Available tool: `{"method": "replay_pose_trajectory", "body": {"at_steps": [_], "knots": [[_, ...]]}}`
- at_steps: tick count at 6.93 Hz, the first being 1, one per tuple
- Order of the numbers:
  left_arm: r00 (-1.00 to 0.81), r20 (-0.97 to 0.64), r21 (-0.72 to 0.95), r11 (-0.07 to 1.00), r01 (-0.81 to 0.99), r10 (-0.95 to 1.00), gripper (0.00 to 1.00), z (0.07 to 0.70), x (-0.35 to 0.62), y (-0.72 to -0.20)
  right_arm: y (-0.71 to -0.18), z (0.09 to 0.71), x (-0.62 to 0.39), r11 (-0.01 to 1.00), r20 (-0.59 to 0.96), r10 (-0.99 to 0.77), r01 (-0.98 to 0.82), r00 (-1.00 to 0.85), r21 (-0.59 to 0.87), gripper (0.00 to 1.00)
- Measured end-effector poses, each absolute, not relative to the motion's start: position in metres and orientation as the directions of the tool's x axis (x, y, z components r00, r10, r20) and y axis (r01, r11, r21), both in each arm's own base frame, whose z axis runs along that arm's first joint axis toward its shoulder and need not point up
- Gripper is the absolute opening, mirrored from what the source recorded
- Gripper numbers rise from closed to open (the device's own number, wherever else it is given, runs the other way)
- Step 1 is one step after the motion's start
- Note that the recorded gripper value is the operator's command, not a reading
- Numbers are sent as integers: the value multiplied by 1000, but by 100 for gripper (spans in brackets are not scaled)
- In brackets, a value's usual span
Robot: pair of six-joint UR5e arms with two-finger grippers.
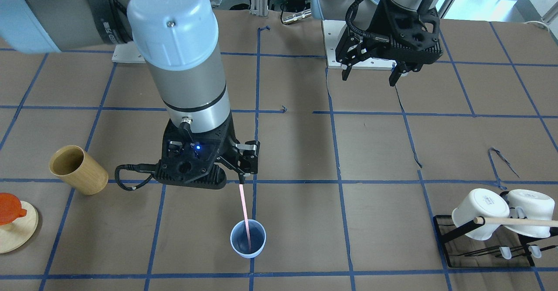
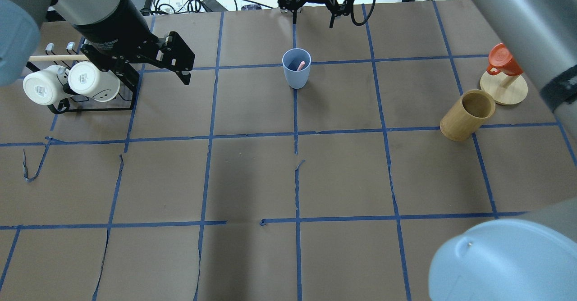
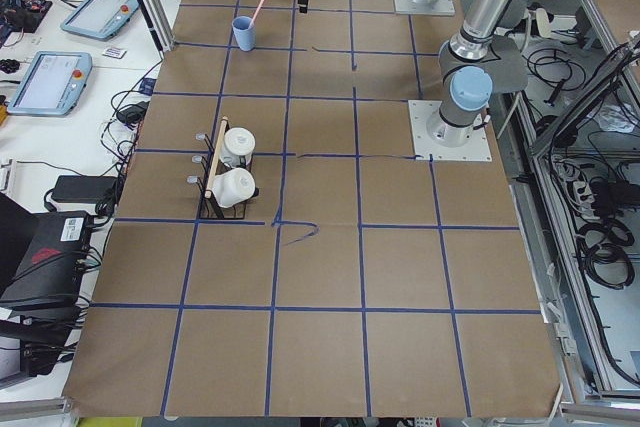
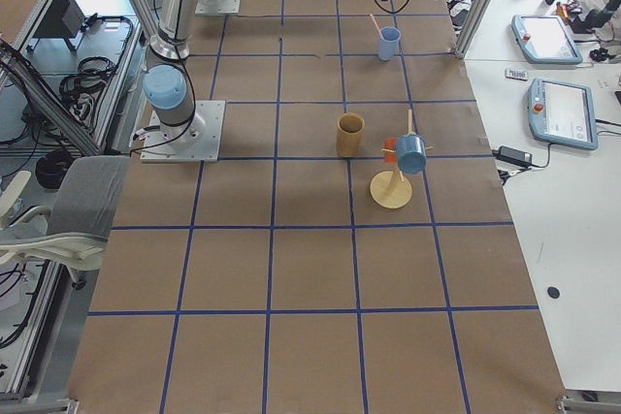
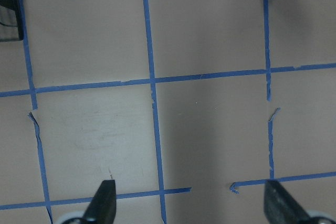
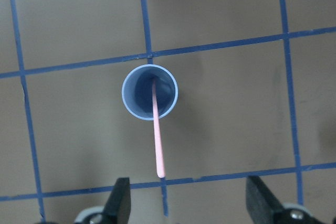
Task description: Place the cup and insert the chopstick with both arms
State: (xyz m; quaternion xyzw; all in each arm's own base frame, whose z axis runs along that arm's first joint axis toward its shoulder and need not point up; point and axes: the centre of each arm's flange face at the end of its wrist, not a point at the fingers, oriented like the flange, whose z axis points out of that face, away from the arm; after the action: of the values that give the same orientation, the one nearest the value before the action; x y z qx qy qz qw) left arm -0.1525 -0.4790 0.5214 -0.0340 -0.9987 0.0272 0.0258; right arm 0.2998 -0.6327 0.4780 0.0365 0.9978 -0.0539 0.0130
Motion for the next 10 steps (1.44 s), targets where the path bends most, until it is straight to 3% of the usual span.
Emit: {"method": "replay_pose_trajectory", "body": {"at_steps": [2, 3, 6, 8, 10], "knots": [[-996, 50, -56, 996, 67, 69, 100, 521, -152, -479, -595, 504, 223, 999, 49, -41, -42, -998, -9, 81], [-996, 50, -57, 996, 66, 69, 100, 521, -152, -479, -560, 509, 180, 997, 53, -70, -69, -996, 29, 96], [-996, 50, -58, 996, 66, 69, 100, 522, -153, -479, -467, 529, 139, 988, 38, -134, -137, -990, -77, 100], [-996, 51, -57, 996, 65, 68, 100, 521, -153, -480, -458, 537, 139, 977, 32, -169, -172, -985, -127, 100], [-996, 51, -57, 996, 65, 68, 100, 521, -153, -480, -482, 526, 139, 968, 41, -174, -179, -984, -178, 100]]}}
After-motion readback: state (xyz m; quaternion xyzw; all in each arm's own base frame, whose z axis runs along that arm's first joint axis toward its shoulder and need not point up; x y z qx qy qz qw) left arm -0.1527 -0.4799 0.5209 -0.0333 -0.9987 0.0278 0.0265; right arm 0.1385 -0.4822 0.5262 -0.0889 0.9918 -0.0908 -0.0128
